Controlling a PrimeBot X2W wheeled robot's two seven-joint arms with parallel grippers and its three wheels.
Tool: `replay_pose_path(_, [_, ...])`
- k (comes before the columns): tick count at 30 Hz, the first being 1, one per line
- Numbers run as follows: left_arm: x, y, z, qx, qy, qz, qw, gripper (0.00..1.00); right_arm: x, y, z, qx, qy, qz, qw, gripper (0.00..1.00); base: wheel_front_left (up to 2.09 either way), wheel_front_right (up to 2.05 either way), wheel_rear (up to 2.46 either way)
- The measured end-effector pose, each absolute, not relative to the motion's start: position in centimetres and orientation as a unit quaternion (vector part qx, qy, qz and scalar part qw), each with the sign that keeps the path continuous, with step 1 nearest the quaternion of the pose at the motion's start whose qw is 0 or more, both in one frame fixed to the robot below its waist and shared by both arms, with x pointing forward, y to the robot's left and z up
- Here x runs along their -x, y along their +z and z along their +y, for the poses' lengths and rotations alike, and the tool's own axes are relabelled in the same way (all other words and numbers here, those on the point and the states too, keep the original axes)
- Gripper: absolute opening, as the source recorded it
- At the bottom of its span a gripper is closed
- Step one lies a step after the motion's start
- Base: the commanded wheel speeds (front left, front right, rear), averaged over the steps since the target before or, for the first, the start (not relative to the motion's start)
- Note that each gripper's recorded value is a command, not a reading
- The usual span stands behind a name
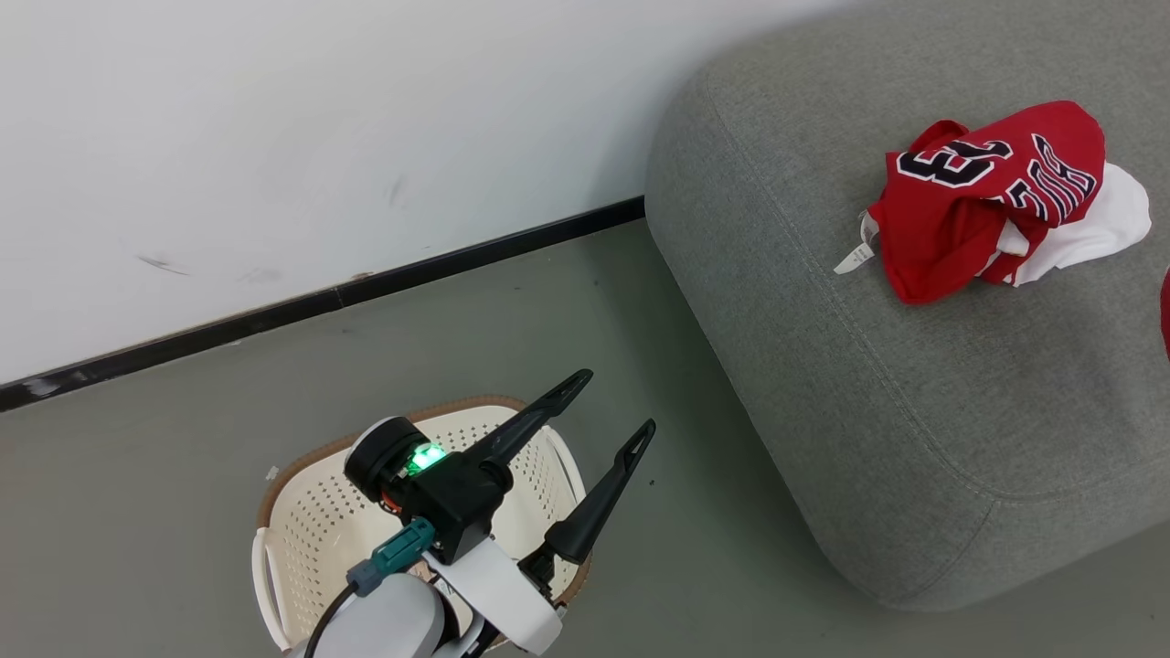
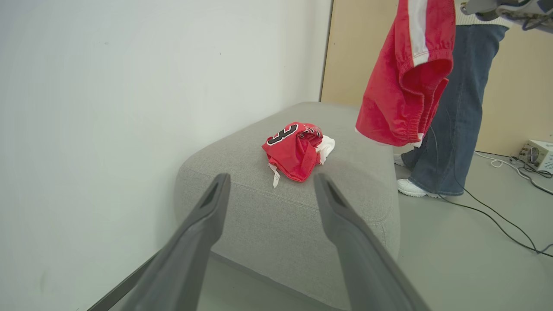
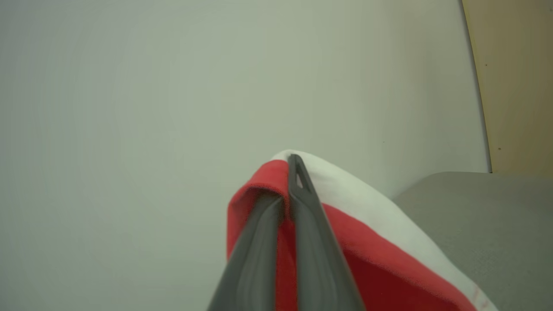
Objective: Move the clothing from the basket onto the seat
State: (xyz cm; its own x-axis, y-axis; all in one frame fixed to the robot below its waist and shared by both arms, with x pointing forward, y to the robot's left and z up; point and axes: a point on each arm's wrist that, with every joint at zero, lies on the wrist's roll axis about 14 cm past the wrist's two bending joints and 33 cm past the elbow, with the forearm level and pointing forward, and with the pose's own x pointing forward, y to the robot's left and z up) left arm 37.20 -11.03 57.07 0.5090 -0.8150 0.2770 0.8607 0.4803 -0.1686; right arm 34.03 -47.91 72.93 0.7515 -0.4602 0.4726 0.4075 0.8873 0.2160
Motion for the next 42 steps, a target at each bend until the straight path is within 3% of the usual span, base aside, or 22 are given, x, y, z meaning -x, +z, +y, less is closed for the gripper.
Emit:
replay_pose_path(14, [-37.9, 56.9, -10.8, 0.150, -0.482, -0.078, 0.860, 1.00, -34.9, 70.4, -48.9, -0.023, -0.255, -0.224, 0.940, 0.00, 0.00, 0.00, 0.00])
replay_pose_path(27, [-39.5, 56.1, -9.2, 0.148, -0.452, -0.069, 0.877, 1.00, -39.1, 65.5, -47.8, -0.016, -0.250, -0.167, 0.954, 0.00, 0.00, 0.00, 0.00])
replay_pose_path(42, [-42.1, 55.4, -7.4, 0.151, -0.424, -0.070, 0.890, 1.00, -46.6, 66.7, -45.8, 0.018, -0.216, -0.172, 0.961, 0.00, 0.00, 0.00, 0.00])
